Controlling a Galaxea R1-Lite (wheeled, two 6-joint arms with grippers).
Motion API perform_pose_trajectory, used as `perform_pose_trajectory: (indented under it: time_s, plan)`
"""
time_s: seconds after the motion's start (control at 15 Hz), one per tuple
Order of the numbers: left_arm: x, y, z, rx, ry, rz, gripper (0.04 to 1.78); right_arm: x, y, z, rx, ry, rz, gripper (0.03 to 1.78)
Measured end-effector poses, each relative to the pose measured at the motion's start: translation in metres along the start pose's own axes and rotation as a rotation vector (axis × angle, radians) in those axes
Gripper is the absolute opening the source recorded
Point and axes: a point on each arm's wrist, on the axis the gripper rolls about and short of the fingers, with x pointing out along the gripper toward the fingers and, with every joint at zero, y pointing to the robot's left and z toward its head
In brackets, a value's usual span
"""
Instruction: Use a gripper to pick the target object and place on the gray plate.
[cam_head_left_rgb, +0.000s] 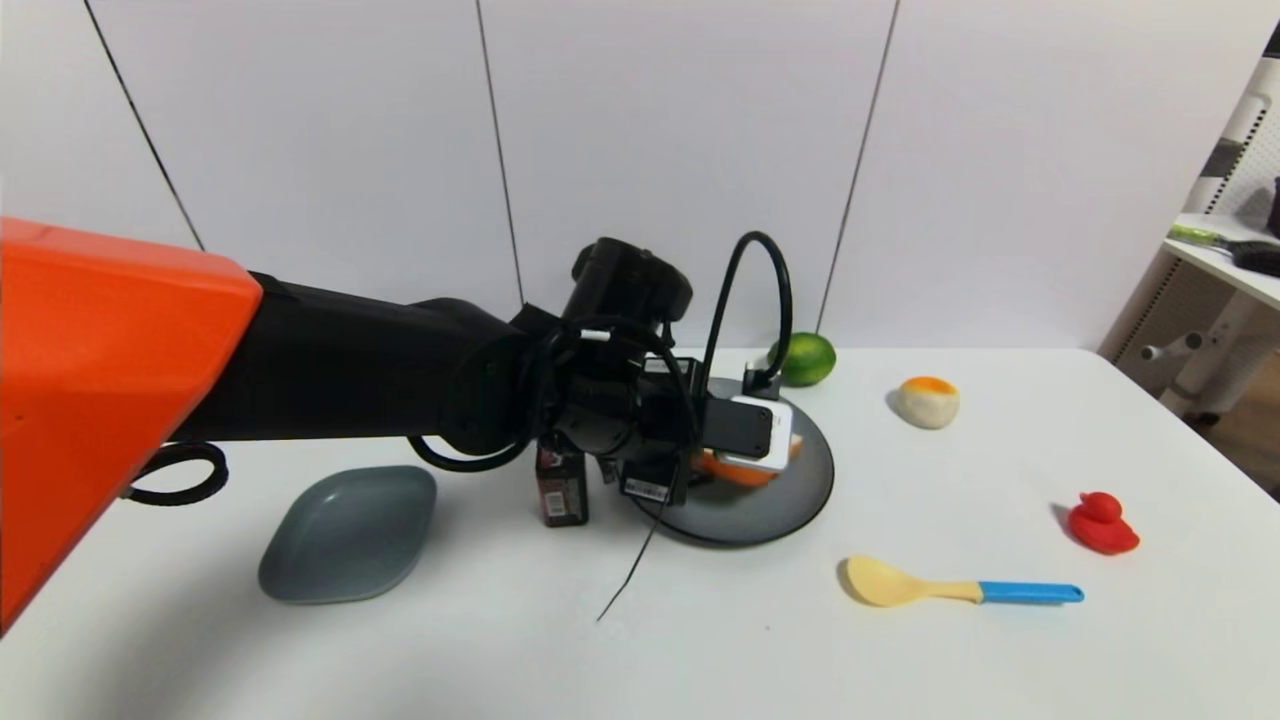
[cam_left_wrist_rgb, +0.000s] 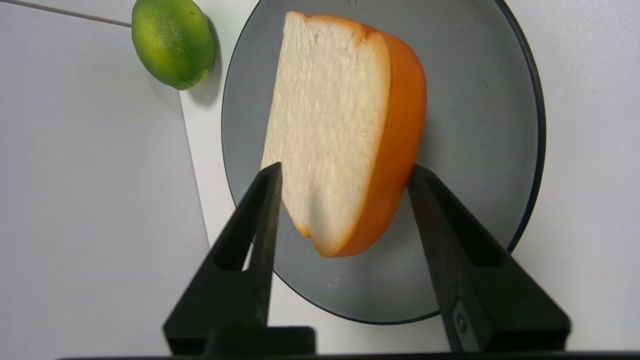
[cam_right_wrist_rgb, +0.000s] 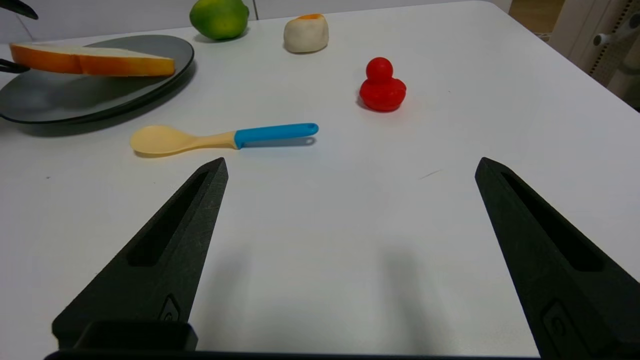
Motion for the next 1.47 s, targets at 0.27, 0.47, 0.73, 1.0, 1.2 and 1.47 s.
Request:
perform_pose_trajectory:
  time_s: [0.27, 0.47, 0.73, 1.0, 1.2, 1.47]
  plan:
    - [-0.026, 0.003, 0.006, -0.005, 0.023, -0.025, 1.28, 0.000, 0.000, 0.000, 0.000, 0.000, -0.001, 1.71]
    - [-0.067, 0.011, 0.016, -0.029, 0.022, 0.004, 1.42, 0.000, 0.000, 0.000, 0.000, 0.000, 0.000, 1.71]
    - [-0.136, 0.014, 0.021, -0.078, 0.026, 0.100, 1.53, 0.000, 0.000, 0.000, 0.000, 0.000, 0.000, 1.71]
    - [-0.209, -0.021, 0.012, -0.258, 0.079, 0.199, 1.60, 0.000, 0.000, 0.000, 0.000, 0.000, -0.001, 1.71]
    - [-0.266, -0.065, -0.006, -0.409, 0.108, 0.319, 1.64, 0.000, 0.000, 0.000, 0.000, 0.000, 0.000, 1.71]
    - [-0.303, -0.150, -0.037, -0.684, 0.175, 0.541, 1.66, 0.000, 0.000, 0.000, 0.000, 0.000, 0.000, 1.71]
